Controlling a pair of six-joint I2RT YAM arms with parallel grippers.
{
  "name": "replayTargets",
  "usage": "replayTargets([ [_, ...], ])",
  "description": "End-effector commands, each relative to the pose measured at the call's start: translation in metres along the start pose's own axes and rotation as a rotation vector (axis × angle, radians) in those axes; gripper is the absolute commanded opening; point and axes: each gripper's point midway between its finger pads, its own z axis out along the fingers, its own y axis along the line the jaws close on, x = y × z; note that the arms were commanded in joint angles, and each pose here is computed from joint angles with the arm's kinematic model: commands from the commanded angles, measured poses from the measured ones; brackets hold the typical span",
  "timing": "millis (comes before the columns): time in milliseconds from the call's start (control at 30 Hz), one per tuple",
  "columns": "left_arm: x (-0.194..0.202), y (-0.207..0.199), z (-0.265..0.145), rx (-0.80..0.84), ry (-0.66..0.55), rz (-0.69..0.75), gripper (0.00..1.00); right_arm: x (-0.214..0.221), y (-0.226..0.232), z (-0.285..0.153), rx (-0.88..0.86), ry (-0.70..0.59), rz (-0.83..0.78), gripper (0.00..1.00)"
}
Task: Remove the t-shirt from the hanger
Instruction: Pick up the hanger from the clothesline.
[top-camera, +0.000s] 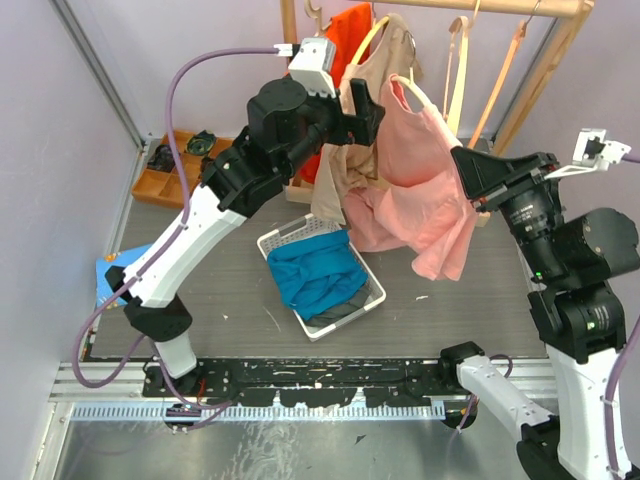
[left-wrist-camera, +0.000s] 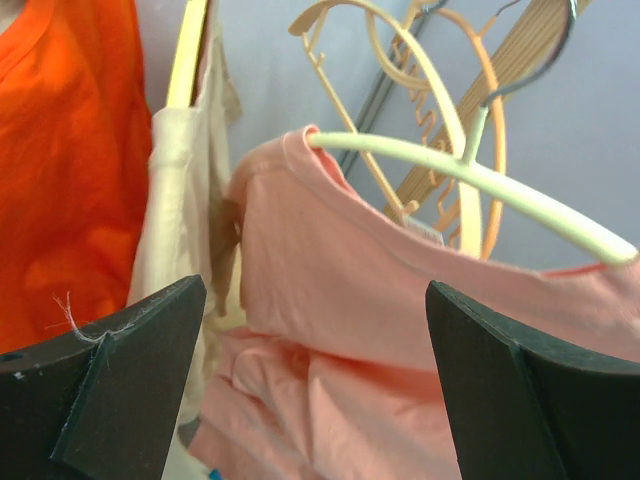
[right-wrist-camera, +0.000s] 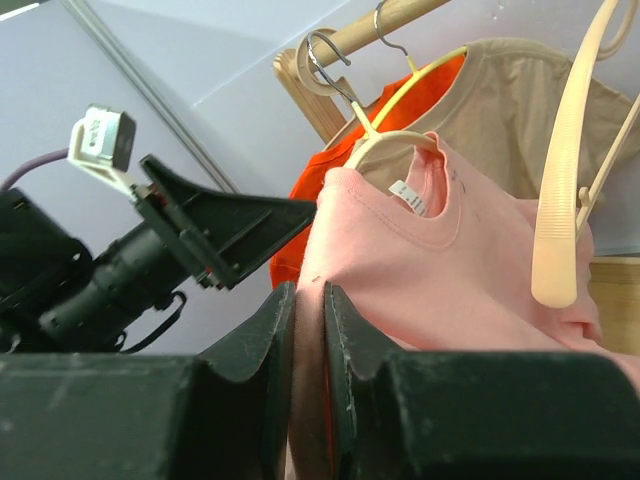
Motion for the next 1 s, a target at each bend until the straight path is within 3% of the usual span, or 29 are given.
replayTargets([
  [0,-0.027,-0.026,0.006,0.133,-0.068,-0.059,0.99,-0.036,0.036,-0.020,-0.127,-0.119,-0.001,0.01],
  [233,-0.039,-0.060,0.021,0.291,-0.144,-0.100,1.00,-0.032,0.038,-0.032,-0.140,-0.107,0.007,0.00],
  [600,-0.039,-0.082,0.031,0.394,-0.167,-0.157,0.96,-0.028,0.037,-0.042,-0.139,-0.095,0.012,0.00],
  [967,-0.049,-0.091,0.015,0.476,-0.219,-0.191,0.95,-0.027,0.034,-0.048,-0.125,-0.101,0.022,0.01],
])
